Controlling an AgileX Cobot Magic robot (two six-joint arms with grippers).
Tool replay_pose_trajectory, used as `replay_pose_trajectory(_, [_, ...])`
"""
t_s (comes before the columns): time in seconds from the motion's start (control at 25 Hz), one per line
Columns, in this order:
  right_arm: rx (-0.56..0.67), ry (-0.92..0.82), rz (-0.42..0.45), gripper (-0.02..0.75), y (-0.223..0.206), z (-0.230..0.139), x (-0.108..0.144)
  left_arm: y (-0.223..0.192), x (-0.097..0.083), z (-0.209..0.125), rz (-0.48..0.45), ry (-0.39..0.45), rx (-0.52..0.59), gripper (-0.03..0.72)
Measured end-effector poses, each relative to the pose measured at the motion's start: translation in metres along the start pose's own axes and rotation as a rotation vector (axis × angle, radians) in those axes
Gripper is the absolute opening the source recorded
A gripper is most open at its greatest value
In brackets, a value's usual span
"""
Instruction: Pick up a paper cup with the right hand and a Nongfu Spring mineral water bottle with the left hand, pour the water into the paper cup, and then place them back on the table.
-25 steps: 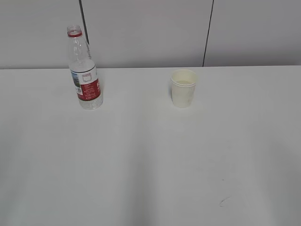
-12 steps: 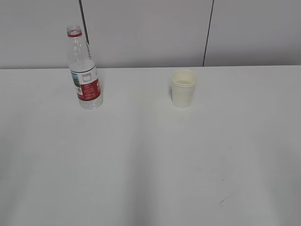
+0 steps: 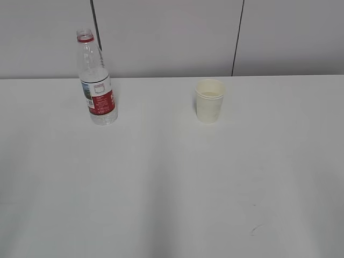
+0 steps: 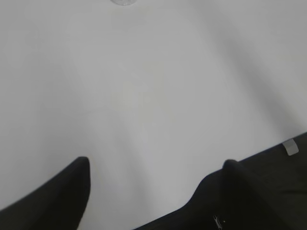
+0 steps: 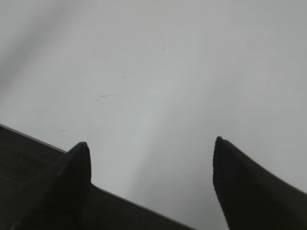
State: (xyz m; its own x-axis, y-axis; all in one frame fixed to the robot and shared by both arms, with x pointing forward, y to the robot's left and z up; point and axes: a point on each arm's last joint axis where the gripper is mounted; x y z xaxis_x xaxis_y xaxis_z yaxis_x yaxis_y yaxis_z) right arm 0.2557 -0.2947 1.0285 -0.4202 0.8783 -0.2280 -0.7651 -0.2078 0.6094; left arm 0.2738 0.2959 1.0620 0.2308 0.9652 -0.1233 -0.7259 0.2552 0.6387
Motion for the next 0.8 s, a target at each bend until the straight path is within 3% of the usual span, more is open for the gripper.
replay_pose_trajectory(0.12, [0.009, -0.024, -0.03, 0.584, 0.0, 0.0, -0.001, 0.0, 0.002, 0.0, 0.033, 0.028, -0.005, 0.501])
replay_pose_trajectory(0.28, [0.036, -0.122, -0.157, 0.583, 0.001, -0.002, -0.003, 0.004, 0.007, -0.002, 0.15, 0.13, -0.042, 0.501])
replay_pose_trajectory(0.52, [-0.005, -0.212, -0.315, 0.583, 0.011, -0.007, 0.0, 0.022, 0.011, -0.013, 0.32, 0.278, -0.181, 0.501])
replay_pose_trajectory(0.8, [-0.027, -0.211, -0.332, 0.583, 0.013, -0.009, 0.002, 0.041, 0.006, -0.03, 0.364, 0.31, -0.33, 0.501])
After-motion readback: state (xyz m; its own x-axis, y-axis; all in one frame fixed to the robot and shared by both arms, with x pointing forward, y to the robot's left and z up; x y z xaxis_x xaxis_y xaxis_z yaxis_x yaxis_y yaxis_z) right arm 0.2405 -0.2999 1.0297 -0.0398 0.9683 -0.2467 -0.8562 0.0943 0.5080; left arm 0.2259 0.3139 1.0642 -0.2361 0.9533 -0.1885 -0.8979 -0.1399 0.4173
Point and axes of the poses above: a point on each arm's last joint axis where the gripper is mounted, y pointing back along that axis away from the gripper, x along the wrist's bending axis when the last joint is at zero, z = x × y, and after that the axes turned 10 degrees about y, right-handed
